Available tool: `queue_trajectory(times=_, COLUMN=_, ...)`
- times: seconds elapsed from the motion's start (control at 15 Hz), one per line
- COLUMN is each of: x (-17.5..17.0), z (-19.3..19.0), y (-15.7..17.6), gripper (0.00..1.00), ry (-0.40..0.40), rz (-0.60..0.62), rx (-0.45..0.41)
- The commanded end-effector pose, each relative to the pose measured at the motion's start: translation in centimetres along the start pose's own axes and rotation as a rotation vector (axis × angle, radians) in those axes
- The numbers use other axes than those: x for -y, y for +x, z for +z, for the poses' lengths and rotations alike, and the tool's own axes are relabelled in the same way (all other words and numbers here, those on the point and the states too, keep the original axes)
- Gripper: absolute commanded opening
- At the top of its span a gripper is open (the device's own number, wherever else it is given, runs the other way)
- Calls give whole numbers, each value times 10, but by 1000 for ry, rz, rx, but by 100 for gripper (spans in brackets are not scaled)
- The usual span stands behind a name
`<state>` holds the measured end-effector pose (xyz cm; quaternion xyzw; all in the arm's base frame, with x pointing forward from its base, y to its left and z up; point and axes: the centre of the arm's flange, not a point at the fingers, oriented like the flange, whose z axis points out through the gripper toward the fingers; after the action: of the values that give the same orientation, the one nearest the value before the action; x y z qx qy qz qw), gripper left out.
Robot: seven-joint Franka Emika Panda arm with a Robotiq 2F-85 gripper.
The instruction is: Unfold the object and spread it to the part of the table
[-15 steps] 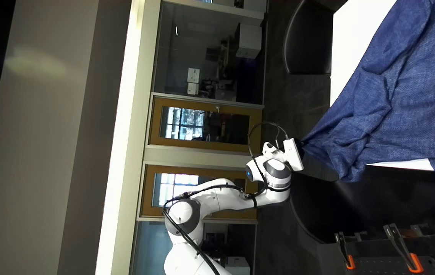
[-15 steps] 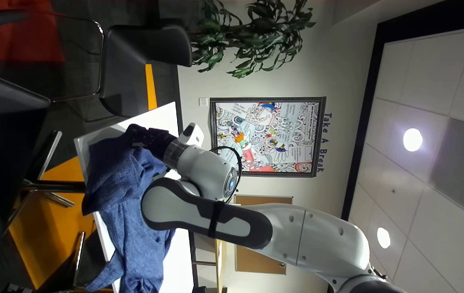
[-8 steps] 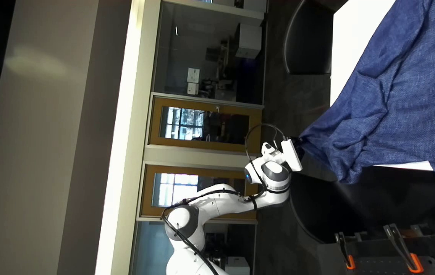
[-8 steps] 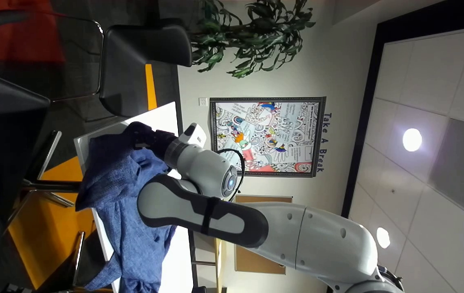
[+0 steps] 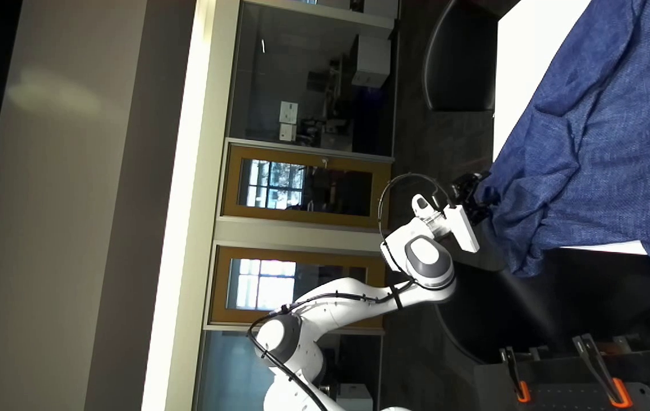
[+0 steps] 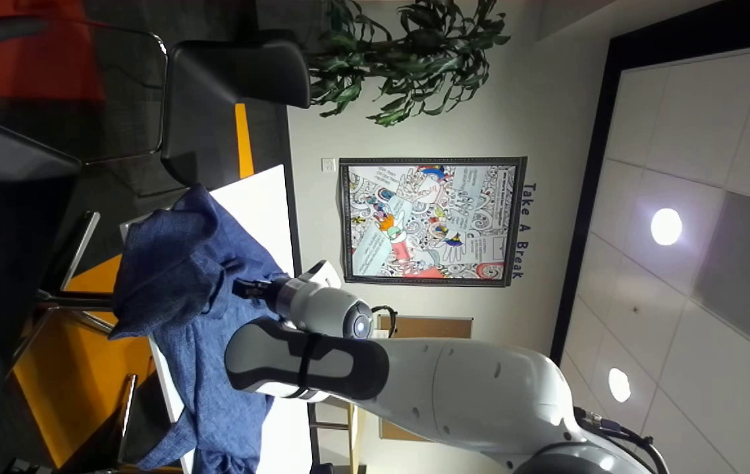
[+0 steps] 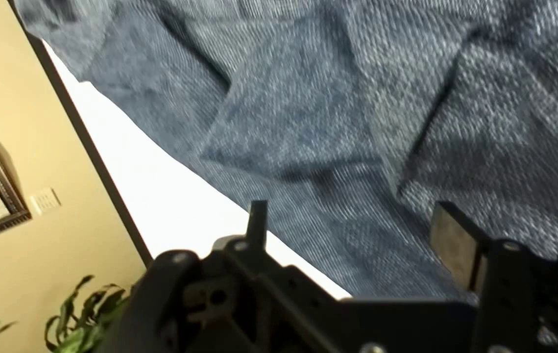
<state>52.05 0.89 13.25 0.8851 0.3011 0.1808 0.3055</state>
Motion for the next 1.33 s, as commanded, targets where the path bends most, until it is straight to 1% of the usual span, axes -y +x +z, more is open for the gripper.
queue_trajectory(times=0.0, x=-18, z=21, y=-50, gripper=100, ry=-54, rz=170, rx=99)
queue_trajectory(times=0.07, x=-23, z=28, y=-64, gripper=100, ry=-44, rz=232, rx=97)
queue_trajectory(times=0.13, x=-28, z=37, y=-79, gripper=100, ry=-29, rz=285, rx=73)
queue_trajectory(times=0.27, x=-35, z=51, y=-98, gripper=100, ry=-32, rz=382, rx=51)
queue_trajectory(times=0.6, x=-81, z=79, y=-116, gripper=100, ry=-21, rz=622, rx=66)
queue_trajectory(times=0.67, x=-75, z=71, y=-86, gripper=100, ry=-35, rz=527, rx=97)
queue_trajectory(times=0.8, x=-83, z=76, y=-93, gripper=100, ry=-37, rz=540, rx=103)
queue_trajectory(times=1.0, x=-76, z=75, y=-88, gripper=100, ry=-30, rz=527, rx=99)
queue_trajectory(times=1.07, x=-71, z=85, y=-83, gripper=100, ry=-40, rz=567, rx=85)
queue_trajectory(times=1.13, x=-72, z=88, y=-79, gripper=100, ry=-53, rz=632, rx=64)
queue_trajectory(times=1.2, x=-75, z=94, y=-74, gripper=100, ry=-50, rz=707, rx=45)
queue_trajectory(times=1.27, x=-81, z=98, y=-69, gripper=100, ry=-48, rz=759, rx=44)
